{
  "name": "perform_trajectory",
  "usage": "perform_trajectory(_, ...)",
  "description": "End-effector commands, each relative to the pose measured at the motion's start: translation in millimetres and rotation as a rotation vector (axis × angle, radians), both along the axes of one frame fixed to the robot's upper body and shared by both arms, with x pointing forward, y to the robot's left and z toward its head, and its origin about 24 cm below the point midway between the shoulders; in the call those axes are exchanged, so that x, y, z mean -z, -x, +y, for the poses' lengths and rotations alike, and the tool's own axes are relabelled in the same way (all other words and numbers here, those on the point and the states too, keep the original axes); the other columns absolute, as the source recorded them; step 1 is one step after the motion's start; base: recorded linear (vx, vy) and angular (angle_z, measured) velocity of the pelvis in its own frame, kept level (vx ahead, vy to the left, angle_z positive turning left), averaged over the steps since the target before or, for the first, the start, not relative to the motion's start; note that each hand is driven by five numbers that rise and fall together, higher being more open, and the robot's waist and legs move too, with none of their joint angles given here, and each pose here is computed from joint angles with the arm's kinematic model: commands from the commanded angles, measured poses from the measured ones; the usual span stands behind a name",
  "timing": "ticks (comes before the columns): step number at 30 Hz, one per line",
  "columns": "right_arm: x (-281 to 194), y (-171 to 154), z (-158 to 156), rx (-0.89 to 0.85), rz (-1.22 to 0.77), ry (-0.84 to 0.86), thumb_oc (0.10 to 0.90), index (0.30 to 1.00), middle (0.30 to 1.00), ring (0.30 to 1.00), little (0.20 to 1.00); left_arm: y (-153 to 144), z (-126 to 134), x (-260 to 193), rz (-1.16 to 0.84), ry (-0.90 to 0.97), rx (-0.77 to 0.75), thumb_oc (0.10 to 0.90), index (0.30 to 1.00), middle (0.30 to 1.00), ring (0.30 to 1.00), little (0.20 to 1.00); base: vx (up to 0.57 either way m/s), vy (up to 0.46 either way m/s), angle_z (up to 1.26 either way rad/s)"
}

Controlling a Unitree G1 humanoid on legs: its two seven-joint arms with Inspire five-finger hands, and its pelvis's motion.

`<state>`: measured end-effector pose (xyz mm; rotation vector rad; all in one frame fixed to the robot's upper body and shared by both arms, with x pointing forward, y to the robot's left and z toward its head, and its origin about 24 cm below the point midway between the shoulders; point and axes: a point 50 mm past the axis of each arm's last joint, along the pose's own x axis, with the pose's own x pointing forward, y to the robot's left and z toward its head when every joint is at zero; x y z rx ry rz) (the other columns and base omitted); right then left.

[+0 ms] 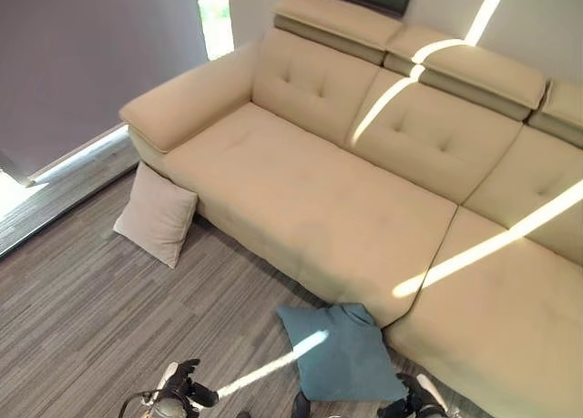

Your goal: Pick up all the scattered cushions and arrange them neatly on the sofa.

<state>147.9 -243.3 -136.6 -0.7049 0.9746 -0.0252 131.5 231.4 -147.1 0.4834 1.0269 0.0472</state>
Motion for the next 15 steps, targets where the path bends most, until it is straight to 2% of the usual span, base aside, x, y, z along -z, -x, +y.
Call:
perform_trajectory(1, -5.0, -11.0, 0.0, 0.011, -0.062, 0.015, 0.800, 0.900, 0.900, 0.900, 0.900, 1.3, 16.4, -3.4, -0.006, -0.071, -0.013, 0.800, 0.900, 0.900, 0.900, 0.900, 0.02, 0.094, -0.46)
perform_trajectory(5, -5.7, -17.1, 7.0, -0.014, -0.071, 0.011, 0.800, 0.900, 0.900, 0.900, 0.900, 10.7, 21.9, -0.8, 0.032, -0.085, -0.042, 0.800, 0.900, 0.900, 0.900, 0.900, 0.00, 0.140, -0.35)
perform_trajectory(9, -6.0, -20.2, 10.8, -0.027, -0.073, 0.006, 0.800, 0.900, 0.900, 0.900, 0.900, 10.6, 26.0, -1.9, 0.032, -0.087, -0.054, 0.800, 0.900, 0.900, 0.900, 0.900, -0.05, 0.058, -0.75)
perform_trajectory(15, -7.7, -23.1, 9.1, -0.029, -0.081, 0.013, 0.800, 0.900, 0.900, 0.900, 0.900, 11.4, 28.6, -2.3, 0.032, -0.087, -0.071, 0.800, 0.900, 0.900, 0.900, 0.900, -0.05, -0.089, -0.25)
